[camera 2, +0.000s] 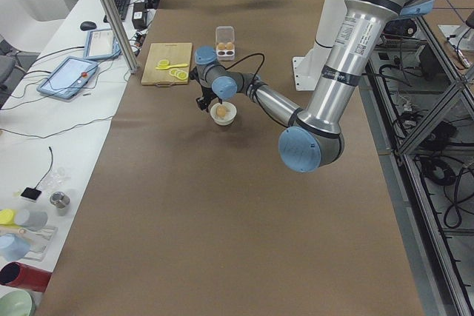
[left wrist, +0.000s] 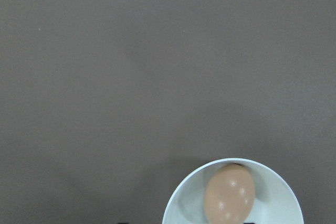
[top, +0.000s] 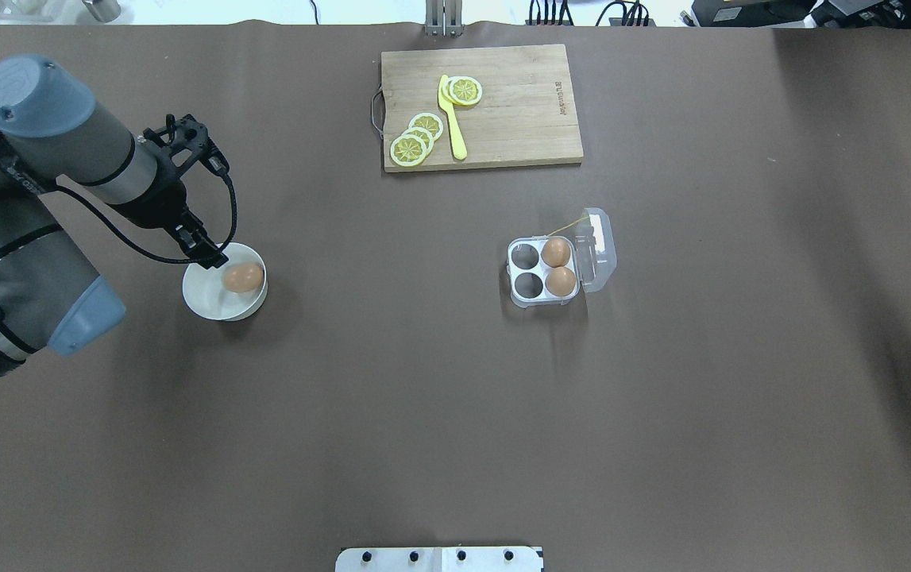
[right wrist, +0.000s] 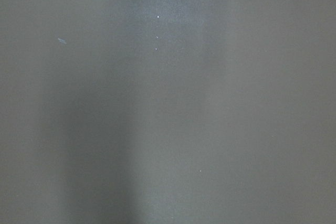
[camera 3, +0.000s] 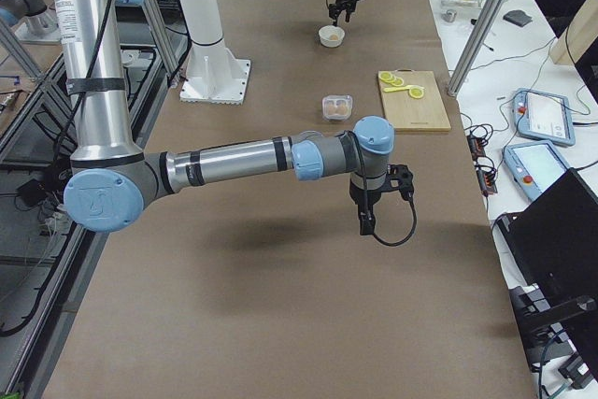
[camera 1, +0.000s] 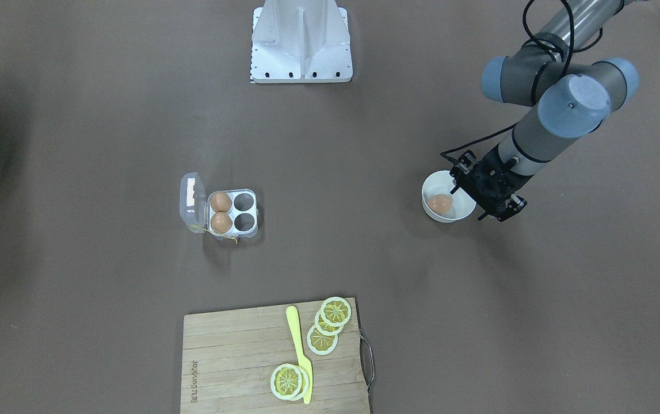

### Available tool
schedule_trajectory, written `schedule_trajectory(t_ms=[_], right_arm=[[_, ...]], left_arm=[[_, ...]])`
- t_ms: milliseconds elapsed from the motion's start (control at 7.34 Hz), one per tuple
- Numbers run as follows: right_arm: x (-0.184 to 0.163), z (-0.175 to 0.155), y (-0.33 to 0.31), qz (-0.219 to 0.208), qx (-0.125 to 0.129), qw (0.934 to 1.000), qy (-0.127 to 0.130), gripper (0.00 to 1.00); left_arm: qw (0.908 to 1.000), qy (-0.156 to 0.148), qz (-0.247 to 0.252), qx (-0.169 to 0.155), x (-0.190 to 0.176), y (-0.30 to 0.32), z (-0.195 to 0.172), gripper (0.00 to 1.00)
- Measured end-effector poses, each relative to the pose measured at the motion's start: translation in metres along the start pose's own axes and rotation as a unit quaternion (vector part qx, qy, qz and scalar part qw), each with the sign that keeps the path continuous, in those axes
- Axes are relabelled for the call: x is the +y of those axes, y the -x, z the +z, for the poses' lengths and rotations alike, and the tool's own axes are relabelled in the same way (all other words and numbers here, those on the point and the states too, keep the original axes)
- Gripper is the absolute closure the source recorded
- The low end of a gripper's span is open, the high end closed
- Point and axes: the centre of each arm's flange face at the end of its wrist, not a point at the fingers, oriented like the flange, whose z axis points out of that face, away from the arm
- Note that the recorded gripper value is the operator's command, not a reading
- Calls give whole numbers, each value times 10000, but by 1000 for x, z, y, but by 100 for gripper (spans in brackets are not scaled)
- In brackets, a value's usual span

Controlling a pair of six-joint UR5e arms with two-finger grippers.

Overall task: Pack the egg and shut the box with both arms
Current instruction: 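Lower the left gripper into the bowl around the brown egg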

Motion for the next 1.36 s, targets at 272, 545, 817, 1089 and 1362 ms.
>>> schedule_trajectory(t_ms=[272,545,817,1089,1362], right_arm=[[0,1,-1,4,3,10000,11,0],[0,4,-2,14,10,10000,33,0],[-1,5,-3,17,22,10000,43,0],[-1,5,-3,17,27,10000,45,0],[-1,6,-3,17,28,10000,48,0]], left_arm=[[9999,90,59,39,3,-10,13,30],[9998,165,95,89,5,-18,22,30],[9996,222,132,132,5,-24,31,30],[9994,262,138,152,2,-26,37,29],[9994,266,142,160,-2,-27,39,29]])
